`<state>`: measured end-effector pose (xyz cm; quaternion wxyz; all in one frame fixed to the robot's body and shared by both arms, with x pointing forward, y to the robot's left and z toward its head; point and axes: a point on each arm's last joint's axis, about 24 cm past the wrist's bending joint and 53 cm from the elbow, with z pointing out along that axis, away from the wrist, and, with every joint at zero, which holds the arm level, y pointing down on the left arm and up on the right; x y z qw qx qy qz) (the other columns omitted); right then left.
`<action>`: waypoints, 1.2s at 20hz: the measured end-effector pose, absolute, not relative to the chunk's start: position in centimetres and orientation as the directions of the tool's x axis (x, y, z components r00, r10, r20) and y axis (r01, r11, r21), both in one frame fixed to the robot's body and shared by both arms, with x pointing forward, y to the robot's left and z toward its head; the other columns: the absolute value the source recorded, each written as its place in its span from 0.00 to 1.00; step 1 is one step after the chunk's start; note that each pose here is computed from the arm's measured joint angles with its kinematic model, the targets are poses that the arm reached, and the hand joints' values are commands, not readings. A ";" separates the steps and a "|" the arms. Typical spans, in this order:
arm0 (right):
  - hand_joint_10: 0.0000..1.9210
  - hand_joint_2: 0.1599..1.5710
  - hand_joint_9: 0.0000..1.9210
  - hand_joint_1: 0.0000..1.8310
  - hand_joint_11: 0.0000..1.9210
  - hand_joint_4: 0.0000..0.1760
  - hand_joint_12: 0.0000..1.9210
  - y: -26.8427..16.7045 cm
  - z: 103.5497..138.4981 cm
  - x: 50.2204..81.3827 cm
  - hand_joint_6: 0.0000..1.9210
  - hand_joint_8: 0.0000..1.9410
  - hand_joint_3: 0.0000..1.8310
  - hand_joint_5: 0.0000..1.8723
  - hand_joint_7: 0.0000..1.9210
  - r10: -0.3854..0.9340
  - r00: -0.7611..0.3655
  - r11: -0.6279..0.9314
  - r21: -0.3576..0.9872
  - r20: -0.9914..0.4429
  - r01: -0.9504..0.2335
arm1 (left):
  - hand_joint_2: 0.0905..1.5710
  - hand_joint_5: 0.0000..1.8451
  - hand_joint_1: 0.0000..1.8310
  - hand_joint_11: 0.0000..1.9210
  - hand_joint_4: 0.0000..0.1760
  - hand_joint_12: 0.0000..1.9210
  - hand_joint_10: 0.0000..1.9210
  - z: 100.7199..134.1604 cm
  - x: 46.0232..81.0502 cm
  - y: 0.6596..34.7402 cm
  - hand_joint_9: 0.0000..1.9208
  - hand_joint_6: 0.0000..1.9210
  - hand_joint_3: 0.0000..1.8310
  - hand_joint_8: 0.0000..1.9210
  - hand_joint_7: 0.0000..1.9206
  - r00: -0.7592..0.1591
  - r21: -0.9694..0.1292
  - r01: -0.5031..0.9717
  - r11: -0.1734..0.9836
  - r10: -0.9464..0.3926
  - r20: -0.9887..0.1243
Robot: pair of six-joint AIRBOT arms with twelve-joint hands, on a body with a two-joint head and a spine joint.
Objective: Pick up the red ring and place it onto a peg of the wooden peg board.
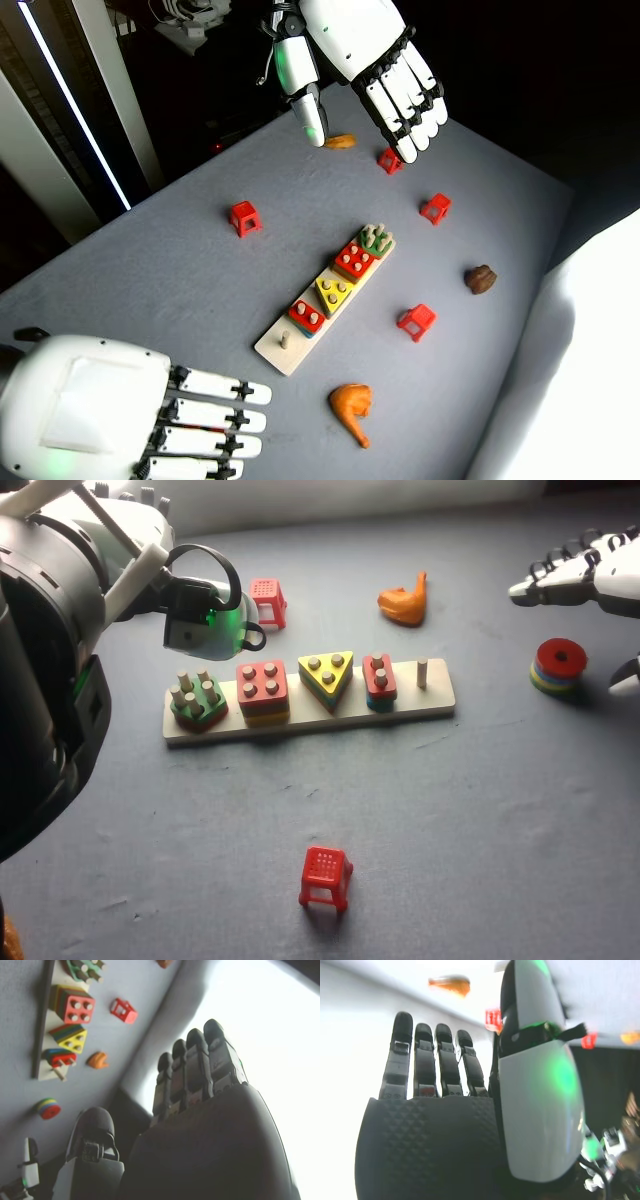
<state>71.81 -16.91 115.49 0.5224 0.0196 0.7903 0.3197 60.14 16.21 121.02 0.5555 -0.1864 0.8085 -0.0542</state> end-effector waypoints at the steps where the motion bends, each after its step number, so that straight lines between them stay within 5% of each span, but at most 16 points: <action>1: 0.00 0.59 0.07 0.71 0.00 0.00 0.31 -17.0 115.0 72.0 0.00 0.00 0.00 0.08 0.08 0.362 -0.458 0.799 0.523 -0.812 -0.296 | 0.84 0.07 0.00 0.00 0.00 0.07 0.00 121.0 60.1 16.2 0.05 0.00 0.00 0.00 0.07 -0.313 -0.295 -0.241 0.925 -0.362 -0.878; 12: 0.00 0.63 0.08 0.70 0.00 0.00 0.35 -16.7 111.2 73.7 0.00 0.00 0.01 0.07 0.08 0.317 -0.474 0.828 0.484 -0.821 -0.283 | 0.84 0.06 0.00 0.00 0.00 0.08 0.00 121.0 60.1 16.2 0.04 0.00 0.00 0.00 0.05 -0.313 -0.294 -0.242 0.925 -0.362 -0.878; 18: 0.01 0.62 0.14 0.71 0.00 0.00 0.48 -14.4 110.6 73.9 0.01 0.01 0.00 0.13 0.15 0.292 -0.472 0.819 0.472 -0.832 -0.325 | 0.84 0.08 0.00 0.00 0.00 0.12 0.00 121.0 60.1 16.2 0.05 0.00 0.00 0.00 0.07 -0.313 -0.295 -0.241 0.925 -0.362 -0.878; 24: 0.02 0.65 0.39 0.69 0.15 0.00 0.61 -14.9 111.2 74.3 0.01 0.01 0.00 0.38 0.41 0.307 -0.452 0.818 0.475 -0.838 -0.325 | 0.83 0.04 0.00 0.00 0.00 0.09 0.00 121.0 60.1 16.1 0.03 0.00 0.00 0.00 0.05 -0.314 -0.296 -0.239 0.925 -0.362 -0.878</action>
